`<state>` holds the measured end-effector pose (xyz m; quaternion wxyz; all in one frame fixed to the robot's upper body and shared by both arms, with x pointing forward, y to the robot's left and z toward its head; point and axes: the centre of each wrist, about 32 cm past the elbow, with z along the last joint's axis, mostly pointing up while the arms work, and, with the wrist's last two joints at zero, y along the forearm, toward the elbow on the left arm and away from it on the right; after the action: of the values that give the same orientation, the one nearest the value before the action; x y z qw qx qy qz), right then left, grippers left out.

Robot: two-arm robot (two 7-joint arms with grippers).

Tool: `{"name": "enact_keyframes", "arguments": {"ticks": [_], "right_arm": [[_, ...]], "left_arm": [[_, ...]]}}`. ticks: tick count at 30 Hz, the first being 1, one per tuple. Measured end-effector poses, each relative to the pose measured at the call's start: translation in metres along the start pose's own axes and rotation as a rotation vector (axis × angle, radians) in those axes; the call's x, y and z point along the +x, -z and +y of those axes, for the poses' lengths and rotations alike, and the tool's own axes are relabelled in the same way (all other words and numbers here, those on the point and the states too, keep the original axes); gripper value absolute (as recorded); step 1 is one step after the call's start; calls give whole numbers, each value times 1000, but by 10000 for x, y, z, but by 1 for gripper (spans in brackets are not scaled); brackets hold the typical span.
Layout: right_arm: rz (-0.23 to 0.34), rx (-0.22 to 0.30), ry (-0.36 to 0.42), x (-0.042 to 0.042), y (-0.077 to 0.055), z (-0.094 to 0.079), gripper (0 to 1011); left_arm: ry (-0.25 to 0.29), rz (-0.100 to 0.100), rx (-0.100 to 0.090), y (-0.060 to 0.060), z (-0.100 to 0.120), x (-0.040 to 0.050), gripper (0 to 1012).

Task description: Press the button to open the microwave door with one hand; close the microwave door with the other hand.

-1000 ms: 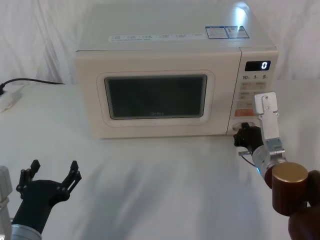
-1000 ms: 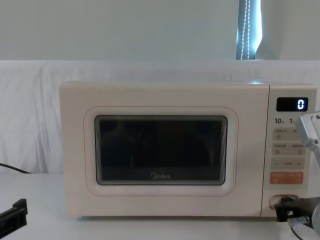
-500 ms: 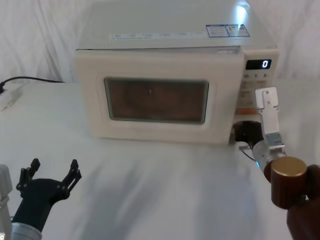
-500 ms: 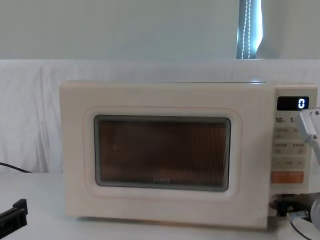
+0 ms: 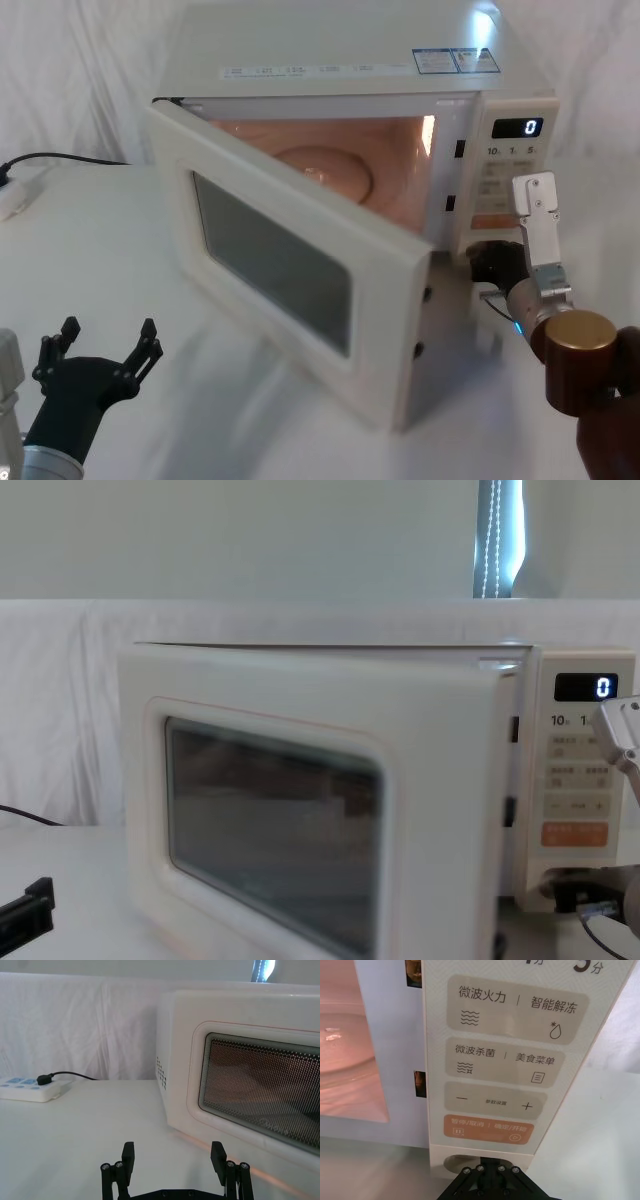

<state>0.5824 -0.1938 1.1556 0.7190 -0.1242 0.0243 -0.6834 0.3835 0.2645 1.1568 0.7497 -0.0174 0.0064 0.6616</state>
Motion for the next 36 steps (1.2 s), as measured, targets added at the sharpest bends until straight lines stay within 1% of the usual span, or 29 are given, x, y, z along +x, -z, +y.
{"name": "enact_keyframes", "arguments": {"ticks": [13,22,28,29,34,35,36], "right_arm": [[-7,-28,-31,119,7,-27,0],[-9,-42,-55,196,0,-88,0],[-6,-43,-82,254,-12,-195,0],[-6,-43,-82,254,-12,-195,0],[1,-26,-123,268,-35,-325,0],[5,-15,-139,274,-49,-374,0],[5,-15,-139,274,-49,-374,0]], "left_arm": [[0,0,0,0,0,0,1001],[0,0,0,0,0,0,1001],[0,0,0,0,0,0,1001],[0,0,0,0,0,0,1001],[0,0,0,0,0,0,1001],[0,0,0,0,0,0,1001],[0,0,0,0,0,0,1001]]}}
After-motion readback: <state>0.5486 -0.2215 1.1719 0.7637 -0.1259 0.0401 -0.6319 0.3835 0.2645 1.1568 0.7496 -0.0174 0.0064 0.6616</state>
